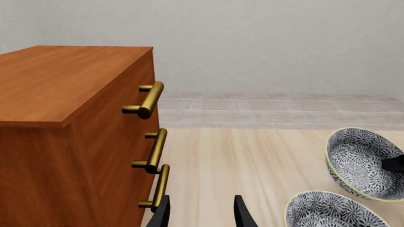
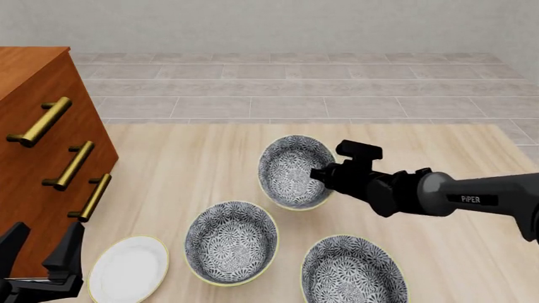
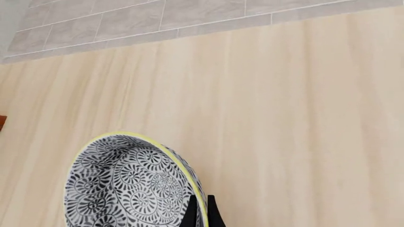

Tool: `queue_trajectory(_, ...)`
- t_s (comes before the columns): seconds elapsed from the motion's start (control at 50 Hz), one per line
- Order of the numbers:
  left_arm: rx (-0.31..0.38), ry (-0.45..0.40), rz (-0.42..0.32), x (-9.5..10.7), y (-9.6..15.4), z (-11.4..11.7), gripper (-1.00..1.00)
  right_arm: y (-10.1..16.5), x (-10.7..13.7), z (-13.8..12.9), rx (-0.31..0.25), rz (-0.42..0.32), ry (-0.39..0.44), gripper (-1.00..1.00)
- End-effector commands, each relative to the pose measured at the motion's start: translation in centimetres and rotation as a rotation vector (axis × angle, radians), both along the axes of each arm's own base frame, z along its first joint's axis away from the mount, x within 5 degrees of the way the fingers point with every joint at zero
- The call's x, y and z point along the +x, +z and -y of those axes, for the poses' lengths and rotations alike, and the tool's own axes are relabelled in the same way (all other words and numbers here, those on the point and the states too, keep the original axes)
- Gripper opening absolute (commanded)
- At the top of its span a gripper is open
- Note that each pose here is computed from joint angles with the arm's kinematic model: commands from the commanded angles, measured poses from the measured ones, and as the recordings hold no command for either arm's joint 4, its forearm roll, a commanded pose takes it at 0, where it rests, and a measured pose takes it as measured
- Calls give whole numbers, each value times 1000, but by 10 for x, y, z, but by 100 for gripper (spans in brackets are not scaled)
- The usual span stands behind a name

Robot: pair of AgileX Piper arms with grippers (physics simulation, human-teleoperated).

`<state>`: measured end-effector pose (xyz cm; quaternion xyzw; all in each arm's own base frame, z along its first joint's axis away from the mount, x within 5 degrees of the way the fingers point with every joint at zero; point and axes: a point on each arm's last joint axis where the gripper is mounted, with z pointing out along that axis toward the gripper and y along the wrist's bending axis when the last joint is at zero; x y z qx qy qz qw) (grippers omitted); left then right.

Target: Stack the bowl at the front on the bowl in the middle.

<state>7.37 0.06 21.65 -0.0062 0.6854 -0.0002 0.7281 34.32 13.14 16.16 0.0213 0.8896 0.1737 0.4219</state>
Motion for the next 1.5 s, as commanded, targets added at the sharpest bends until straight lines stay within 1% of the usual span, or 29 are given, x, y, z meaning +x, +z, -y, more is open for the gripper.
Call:
queue_trajectory(0.02,-2,2,2,0,0,0,100,38,3,11,14,71,-25,-100)
queue_trajectory(0.16,-6,-1,5,-2,1,0,100,58,-4,17,1,107,-19,-100)
queue_trajectory(0.26,-5,8,5,-2,1,-1,100,65,-11,15,-3,116,-3,-100)
queue_trajectory(0.32,-4,22,7,-2,2,-2,100,68,-13,15,-7,119,4,-100)
queue_trajectory(0.34,5,35,8,-2,2,-2,100,71,-15,15,-7,123,6,-100)
queue_trajectory(0.38,6,20,8,-3,2,-1,100,75,-17,15,-8,129,9,-100)
queue_trajectory(0.4,11,35,17,-5,3,-2,100,77,-18,14,-8,131,13,-100)
queue_trajectory(0.44,7,30,14,-4,4,-2,100,83,-22,13,-13,138,24,-100)
queue_trajectory(0.46,-9,30,20,-6,5,-2,100,84,-23,13,-16,139,27,-100)
queue_trajectory(0.56,-28,10,25,-8,5,-1,100,96,-41,5,-11,158,70,-100)
queue_trajectory(0.68,-17,13,16,-6,2,-1,100,108,-60,-2,-7,172,116,-100)
queue_trajectory(0.7,-17,12,14,-6,2,-1,100,113,-67,-4,-7,181,137,-100)
queue_trajectory(0.76,-14,11,13,-5,2,-1,100,118,-76,-9,-10,186,170,-100)
queue_trajectory(0.86,-11,6,18,-8,2,0,100,124,-88,-17,-17,192,218,-100)
queue_trajectory(0.94,-9,8,21,-8,3,-1,100,128,-95,-23,1,182,239,-100)
queue_trajectory(0.98,-10,10,22,-8,4,-1,100,134,-100,-24,-1,195,253,-100)
queue_trajectory(1.0,-9,12,21,-7,3,-1,100,138,-106,-29,3,198,279,-100)
queue_trajectory(1.02,-6,11,21,-7,3,-1,100,140,-108,-28,4,197,280,-100)
queue_trajectory(1.1,-3,7,18,-9,1,0,100,139,-116,-35,15,174,306,-100)
queue_trajectory(1.14,-3,7,21,-9,2,0,100,142,-123,-40,30,179,330,-100)
queue_trajectory(1.16,-3,7,21,-9,2,0,100,143,-122,-38,25,179,325,-100)
queue_trajectory(1.22,-4,11,24,-9,3,-1,100,143,-124,-42,39,171,334,-100)
queue_trajectory(1.32,-4,14,22,-8,2,-1,100,134,-133,-57,62,129,373,-100)
queue_trajectory(1.5,0,12,19,-7,1,-1,100,134,-139,-62,47,110,403,-100)
